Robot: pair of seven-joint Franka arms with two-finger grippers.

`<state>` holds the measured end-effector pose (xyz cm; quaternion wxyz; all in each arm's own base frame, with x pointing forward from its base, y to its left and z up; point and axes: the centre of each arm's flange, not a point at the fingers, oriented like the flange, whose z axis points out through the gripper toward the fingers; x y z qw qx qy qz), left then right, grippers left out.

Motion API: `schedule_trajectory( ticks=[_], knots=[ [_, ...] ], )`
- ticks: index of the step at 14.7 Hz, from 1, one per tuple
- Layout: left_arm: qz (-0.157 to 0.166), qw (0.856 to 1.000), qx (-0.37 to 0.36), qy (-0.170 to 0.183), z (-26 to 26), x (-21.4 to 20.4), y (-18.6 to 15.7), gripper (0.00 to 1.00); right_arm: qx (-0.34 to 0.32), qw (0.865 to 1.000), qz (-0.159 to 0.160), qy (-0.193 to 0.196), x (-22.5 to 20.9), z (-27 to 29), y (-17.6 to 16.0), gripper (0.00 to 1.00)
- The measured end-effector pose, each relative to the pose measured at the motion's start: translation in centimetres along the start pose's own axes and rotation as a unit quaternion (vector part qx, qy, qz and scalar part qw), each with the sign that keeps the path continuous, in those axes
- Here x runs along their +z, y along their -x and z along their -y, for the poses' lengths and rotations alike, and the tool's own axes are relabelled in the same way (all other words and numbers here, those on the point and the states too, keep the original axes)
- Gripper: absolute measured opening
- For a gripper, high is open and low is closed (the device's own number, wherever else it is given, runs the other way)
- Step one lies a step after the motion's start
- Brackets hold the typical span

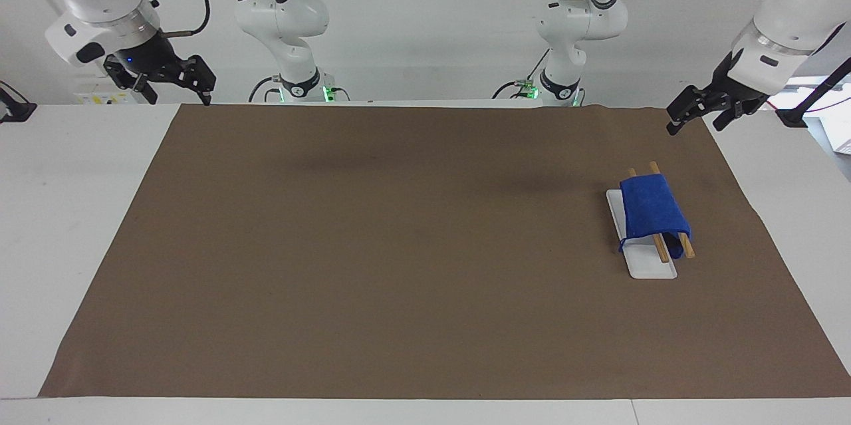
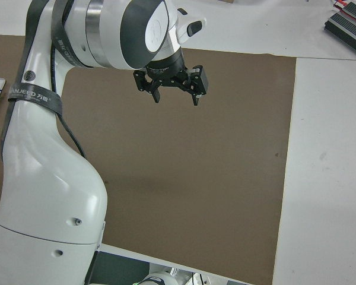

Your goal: Right arm passes towel to left arm to hang

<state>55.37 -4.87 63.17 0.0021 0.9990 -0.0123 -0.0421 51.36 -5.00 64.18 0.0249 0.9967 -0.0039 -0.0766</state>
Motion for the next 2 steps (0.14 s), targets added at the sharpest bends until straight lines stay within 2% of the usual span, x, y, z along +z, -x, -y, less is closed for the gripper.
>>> schedule_trajectory(
  ticks=[2],
  knots=[
    [0.007, 1.000, 0.014, -0.003, -0.29, 0.12, -0.57, 1.00, 0.000, 1.000, 0.000, 0.000, 0.01, 0.00, 0.00, 1.00]
  ],
)
